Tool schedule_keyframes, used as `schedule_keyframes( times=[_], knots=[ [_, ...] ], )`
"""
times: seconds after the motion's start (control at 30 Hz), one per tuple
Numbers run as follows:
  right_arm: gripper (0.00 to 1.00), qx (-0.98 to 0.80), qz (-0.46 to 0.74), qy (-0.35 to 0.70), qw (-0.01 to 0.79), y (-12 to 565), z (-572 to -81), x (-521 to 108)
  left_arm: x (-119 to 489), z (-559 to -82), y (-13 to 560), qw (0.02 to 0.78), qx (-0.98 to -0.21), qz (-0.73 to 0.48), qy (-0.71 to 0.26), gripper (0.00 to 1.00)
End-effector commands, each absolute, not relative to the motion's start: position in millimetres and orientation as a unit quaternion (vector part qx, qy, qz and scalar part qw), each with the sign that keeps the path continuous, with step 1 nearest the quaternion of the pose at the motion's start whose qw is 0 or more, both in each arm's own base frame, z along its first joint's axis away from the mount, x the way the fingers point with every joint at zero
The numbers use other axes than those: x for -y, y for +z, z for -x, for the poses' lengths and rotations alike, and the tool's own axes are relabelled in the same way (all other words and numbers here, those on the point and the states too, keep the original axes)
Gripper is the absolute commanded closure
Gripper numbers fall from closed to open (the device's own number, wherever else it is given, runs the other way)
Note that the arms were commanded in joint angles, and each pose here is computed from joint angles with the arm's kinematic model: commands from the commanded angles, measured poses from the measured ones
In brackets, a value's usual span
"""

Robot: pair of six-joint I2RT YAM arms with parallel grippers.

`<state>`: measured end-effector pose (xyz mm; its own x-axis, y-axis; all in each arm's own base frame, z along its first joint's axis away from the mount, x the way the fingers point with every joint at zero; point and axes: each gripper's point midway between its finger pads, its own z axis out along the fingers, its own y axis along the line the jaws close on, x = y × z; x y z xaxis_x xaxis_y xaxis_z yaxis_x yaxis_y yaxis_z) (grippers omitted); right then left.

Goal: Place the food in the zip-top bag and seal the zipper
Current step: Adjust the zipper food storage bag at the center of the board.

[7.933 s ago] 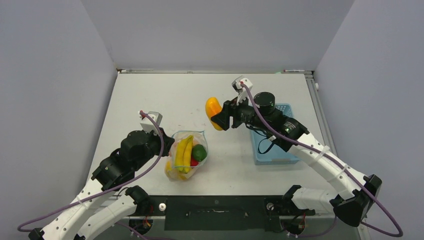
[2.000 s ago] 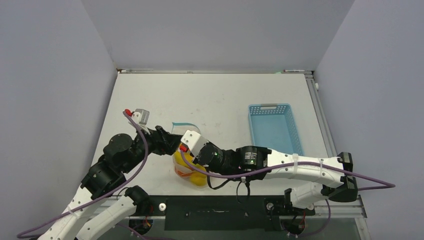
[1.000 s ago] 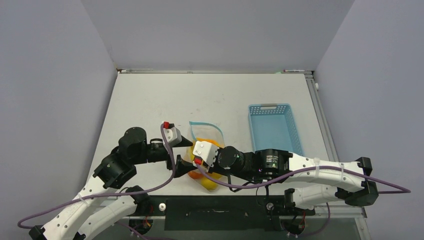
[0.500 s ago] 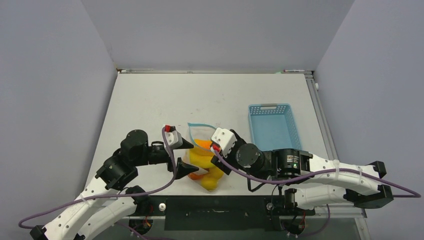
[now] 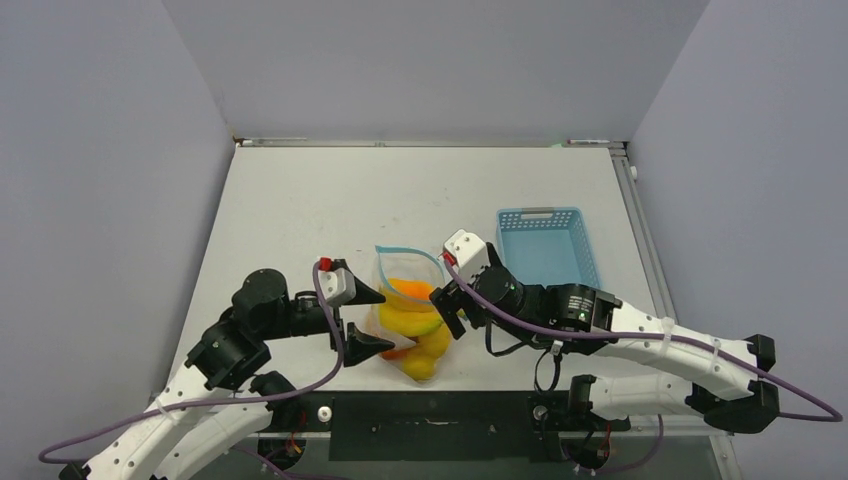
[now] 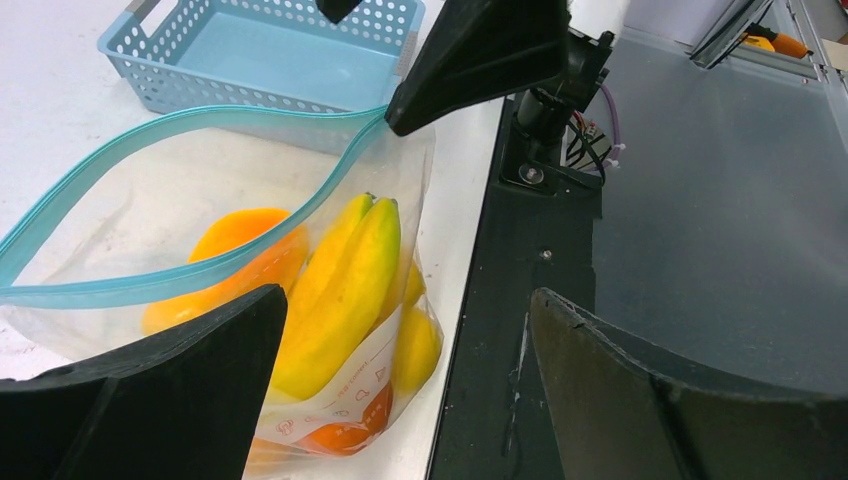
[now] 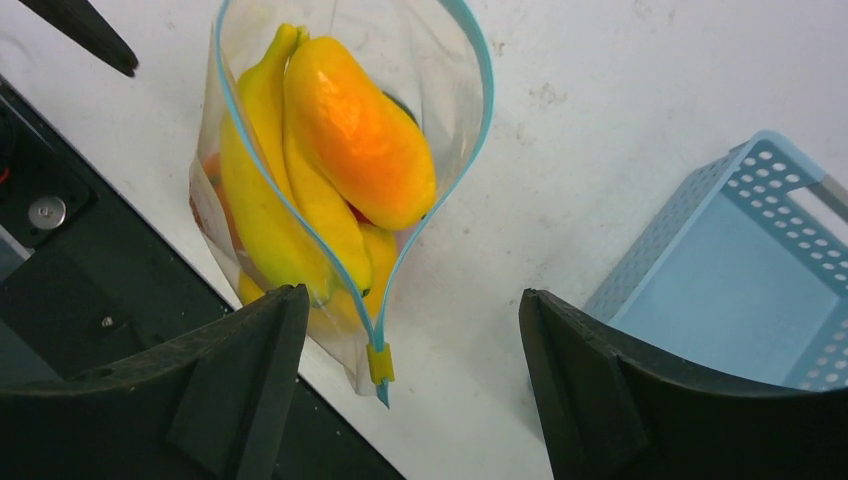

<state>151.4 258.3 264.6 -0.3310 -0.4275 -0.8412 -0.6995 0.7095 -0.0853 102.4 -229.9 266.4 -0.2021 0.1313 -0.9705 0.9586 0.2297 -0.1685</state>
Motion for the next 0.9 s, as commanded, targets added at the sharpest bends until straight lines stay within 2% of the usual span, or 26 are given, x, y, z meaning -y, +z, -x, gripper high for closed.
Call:
schedule_keyframes(
  times=[0.0, 0.27, 0.37, 0.67, 0.73, 0.8, 0.87],
  knots=[
    [0.21, -0.816, 0.35, 0.202, 0.413, 248, -141, -266, 233, -97, 283, 0.48, -0.602, -0.436, -0.466, 0.11],
    [0.25, -0.817, 0.354, 0.27, 0.365, 230, -131, -274, 231, -93, 285, 0.482, -0.596, -0.438, -0.47, 0.11],
    [0.3, -0.818, 0.356, 0.28, 0.355, 223, -128, -275, 232, -93, 284, 0.481, -0.597, -0.437, -0.471, 0.11],
    [0.67, -0.813, 0.359, 0.287, 0.356, 222, -129, -275, 233, -94, 282, 0.477, -0.601, -0.436, -0.47, 0.11],
    [0.78, -0.814, 0.36, 0.284, 0.356, 220, -129, -274, 233, -95, 281, 0.477, -0.602, -0.435, -0.469, 0.11],
    [0.93, -0.814, 0.364, 0.281, 0.356, 219, -130, -274, 233, -96, 282, 0.478, -0.602, -0.434, -0.469, 0.11],
    [0.95, -0.811, 0.37, 0.279, 0.358, 221, -131, -275, 232, -96, 284, 0.481, -0.602, -0.433, -0.468, 0.11]
  ],
)
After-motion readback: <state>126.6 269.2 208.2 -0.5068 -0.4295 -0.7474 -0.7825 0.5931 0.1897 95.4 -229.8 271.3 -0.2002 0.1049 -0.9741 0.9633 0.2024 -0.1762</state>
